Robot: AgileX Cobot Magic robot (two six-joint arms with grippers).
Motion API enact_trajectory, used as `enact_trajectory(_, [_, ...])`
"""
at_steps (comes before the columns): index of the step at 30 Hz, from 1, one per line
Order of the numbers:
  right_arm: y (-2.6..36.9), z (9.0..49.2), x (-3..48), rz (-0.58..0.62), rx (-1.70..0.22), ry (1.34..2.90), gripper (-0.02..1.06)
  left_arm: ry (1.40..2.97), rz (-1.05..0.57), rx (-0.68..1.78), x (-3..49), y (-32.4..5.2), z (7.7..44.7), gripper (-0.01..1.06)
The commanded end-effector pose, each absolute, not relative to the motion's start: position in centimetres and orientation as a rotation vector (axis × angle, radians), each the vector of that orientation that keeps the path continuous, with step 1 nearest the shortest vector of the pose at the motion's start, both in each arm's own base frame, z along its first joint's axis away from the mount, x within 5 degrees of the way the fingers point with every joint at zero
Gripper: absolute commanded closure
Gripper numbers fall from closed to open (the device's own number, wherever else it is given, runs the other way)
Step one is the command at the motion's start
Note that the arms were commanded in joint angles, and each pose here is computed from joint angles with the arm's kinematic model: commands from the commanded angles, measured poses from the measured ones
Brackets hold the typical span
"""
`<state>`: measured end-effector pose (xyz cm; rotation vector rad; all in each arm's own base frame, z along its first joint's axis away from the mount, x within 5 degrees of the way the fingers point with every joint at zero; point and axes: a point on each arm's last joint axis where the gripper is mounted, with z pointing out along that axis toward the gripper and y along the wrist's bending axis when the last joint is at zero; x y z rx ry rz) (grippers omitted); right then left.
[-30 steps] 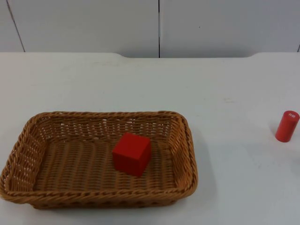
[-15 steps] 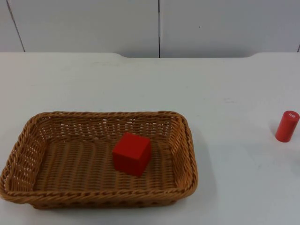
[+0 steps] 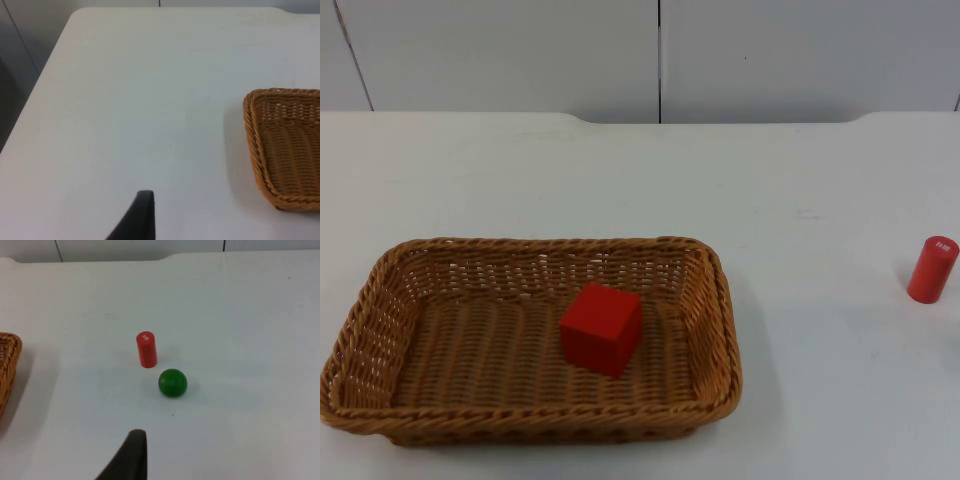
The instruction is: Pick up the basket with the left hand and place the object to the left of the red cylinder into the basket with the right hand.
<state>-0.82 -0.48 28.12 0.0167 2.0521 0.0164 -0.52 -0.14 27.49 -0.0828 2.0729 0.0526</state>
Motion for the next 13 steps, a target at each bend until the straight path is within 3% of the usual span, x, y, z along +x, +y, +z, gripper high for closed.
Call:
enact_trajectory(1, [-0.42,28.03,-0.73,0.020,0.021,2.045,-0.01,2.064,0.053,-0.076,-0.47,-0.11,27.44,0.00])
enact_trajectory(13, [-0.42,28.03,-0.73,0.020,0.021,2.045,-0.01,2.065,0.028,-0.029,-0.47,-0.09,27.44,0.00])
